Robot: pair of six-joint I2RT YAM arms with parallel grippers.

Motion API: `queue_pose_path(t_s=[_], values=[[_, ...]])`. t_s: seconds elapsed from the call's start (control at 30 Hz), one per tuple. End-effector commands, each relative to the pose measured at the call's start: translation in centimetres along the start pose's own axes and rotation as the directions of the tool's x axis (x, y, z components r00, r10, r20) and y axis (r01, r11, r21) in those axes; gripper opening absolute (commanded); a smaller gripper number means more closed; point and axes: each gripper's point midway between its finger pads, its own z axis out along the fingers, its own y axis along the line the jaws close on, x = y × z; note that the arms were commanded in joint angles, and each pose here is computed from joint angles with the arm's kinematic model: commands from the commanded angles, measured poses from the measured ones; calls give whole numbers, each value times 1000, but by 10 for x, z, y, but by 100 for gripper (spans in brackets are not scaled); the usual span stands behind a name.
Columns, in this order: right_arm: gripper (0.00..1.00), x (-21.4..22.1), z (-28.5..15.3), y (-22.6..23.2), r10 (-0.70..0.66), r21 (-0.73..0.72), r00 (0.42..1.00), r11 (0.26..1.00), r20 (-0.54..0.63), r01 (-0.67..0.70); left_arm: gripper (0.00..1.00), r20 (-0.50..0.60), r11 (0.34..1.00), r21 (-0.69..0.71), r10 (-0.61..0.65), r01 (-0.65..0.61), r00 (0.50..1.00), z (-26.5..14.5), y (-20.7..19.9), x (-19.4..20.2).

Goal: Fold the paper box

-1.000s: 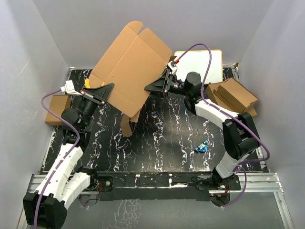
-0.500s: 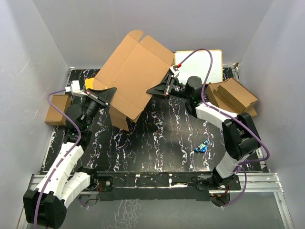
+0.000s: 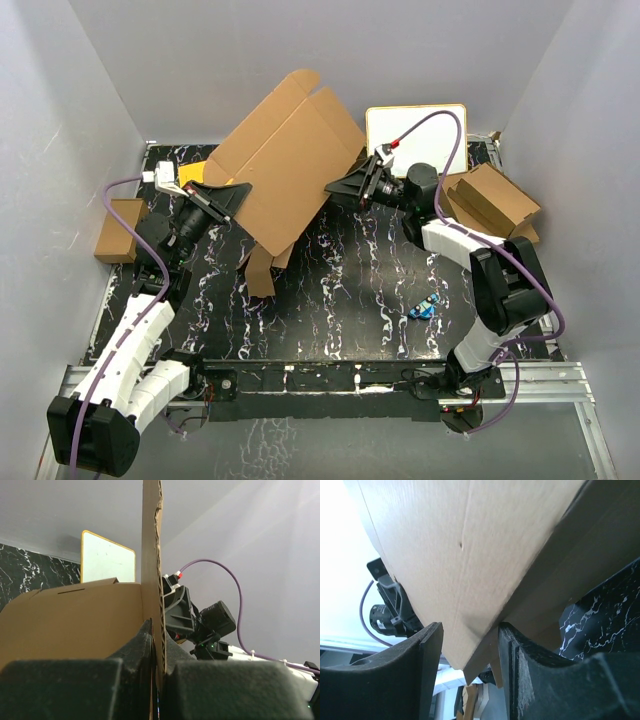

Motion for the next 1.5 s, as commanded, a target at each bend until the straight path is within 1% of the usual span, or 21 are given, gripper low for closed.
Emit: queue_pose_path(t_s=[0.0,0.17,0.33,0.43,0.5,0.57,0.63,0.8,1.0,1.03,1.07,1.17,1.23,1.3,1.47], values=[[52,-26,-16,38,-96,-76,990,992,99,103,0,-32,994,106,20,-16,999,-5,-30,-1],[52,-39,-22,31,-80,-54,988,995,129,87,0,-51,990,138,11,-4,999,-6,-39,0],[51,-47,-20,31,-85,-53,988,994,132,93,0,-64,988,153,10,0,998,-6,-44,0],[42,-49,-21,32,-90,-54,987,994,136,98,0,-65,989,146,14,-4,998,-7,-43,1],[29,-49,-21,31,-95,-56,986,993,135,103,0,-62,989,145,16,-7,998,-7,-43,0],[20,-48,-21,32,-99,-59,986,992,137,108,0,-62,989,145,16,-6,998,-6,-43,0],[14,-49,-22,33,-99,-61,985,992,139,109,0,-62,989,145,17,-8,998,-5,-43,-1],[8,-47,-23,35,-95,-66,986,992,137,104,0,-49,989,143,35,-28,998,-3,-44,-5],[8,-46,-25,37,-91,-68,986,993,137,101,0,-35,988,141,64,-58,997,0,-47,-11],[9,-46,-26,37,-90,-69,986,993,137,100,0,-32,988,142,68,-62,997,0,-48,-13],[14,-45,-26,38,-92,-71,986,992,136,103,0,-29,988,140,71,-66,997,0,-48,-13],[31,-44,-26,39,-101,-73,987,991,128,111,0,-19,988,136,80,-77,997,1,-49,-17],[38,-43,-27,39,-100,-70,987,991,125,110,0,-13,988,135,84,-82,996,1,-50,-19],[42,-42,-27,39,-105,-69,987,991,120,114,0,-6,987,137,87,-86,996,1,-52,-21],[47,-36,-30,39,-122,-67,987,989,103,129,0,11,986,133,94,-95,995,2,-54,-25]])
